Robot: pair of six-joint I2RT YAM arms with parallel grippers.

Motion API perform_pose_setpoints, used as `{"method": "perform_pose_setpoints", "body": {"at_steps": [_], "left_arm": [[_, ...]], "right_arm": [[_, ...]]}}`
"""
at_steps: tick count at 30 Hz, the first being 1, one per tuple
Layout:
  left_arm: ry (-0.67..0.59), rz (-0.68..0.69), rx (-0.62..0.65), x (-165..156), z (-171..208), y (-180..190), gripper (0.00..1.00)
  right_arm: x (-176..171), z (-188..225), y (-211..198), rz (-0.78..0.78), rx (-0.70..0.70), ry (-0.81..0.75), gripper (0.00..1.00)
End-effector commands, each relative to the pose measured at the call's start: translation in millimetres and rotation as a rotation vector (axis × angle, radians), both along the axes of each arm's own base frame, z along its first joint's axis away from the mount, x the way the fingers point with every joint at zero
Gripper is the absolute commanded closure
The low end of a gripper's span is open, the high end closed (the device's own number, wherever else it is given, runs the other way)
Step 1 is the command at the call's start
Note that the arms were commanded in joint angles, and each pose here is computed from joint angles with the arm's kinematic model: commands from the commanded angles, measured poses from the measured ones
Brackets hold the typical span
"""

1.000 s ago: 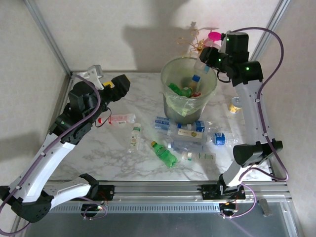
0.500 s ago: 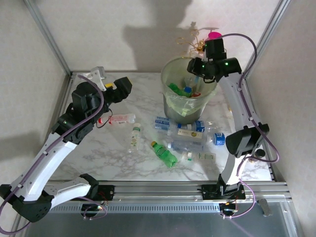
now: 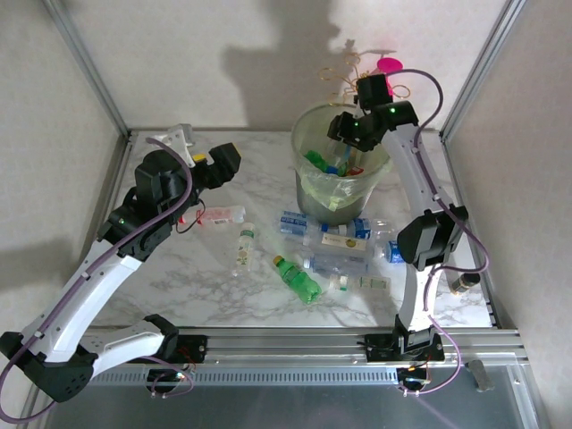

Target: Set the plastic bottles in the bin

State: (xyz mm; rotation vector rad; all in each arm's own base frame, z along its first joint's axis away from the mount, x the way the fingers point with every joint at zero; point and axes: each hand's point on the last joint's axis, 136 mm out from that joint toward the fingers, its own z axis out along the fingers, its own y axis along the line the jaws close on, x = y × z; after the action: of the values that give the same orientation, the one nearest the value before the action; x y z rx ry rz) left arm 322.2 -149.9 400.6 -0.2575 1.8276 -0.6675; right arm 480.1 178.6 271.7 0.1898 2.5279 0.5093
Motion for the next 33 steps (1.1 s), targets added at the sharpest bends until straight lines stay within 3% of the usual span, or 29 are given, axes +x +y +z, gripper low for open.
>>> {"method": "perform_pose_setpoints", "body": {"at_steps": [1,12,23,33], "left_arm": [[-0.026,0.012,0.013,-1,5,3,0.11],[-0.018,0.012,0.013,1,1,3,0.11],[-0.015,0.014,0.016,0,-2,4,0.11],[-0.013,0.009,0.004,0,-3,3,0.11]], "right_arm": [[-6,-4,14,0.037,0.001,0.025,0.45],[-15,-23,23,0.053,0.036,0.093,0.4],[-24,14,1,-0.006,-0.054,-0.037,0.46],[-46,-28,19,0.026,0.057,0.113,0.48]]}}
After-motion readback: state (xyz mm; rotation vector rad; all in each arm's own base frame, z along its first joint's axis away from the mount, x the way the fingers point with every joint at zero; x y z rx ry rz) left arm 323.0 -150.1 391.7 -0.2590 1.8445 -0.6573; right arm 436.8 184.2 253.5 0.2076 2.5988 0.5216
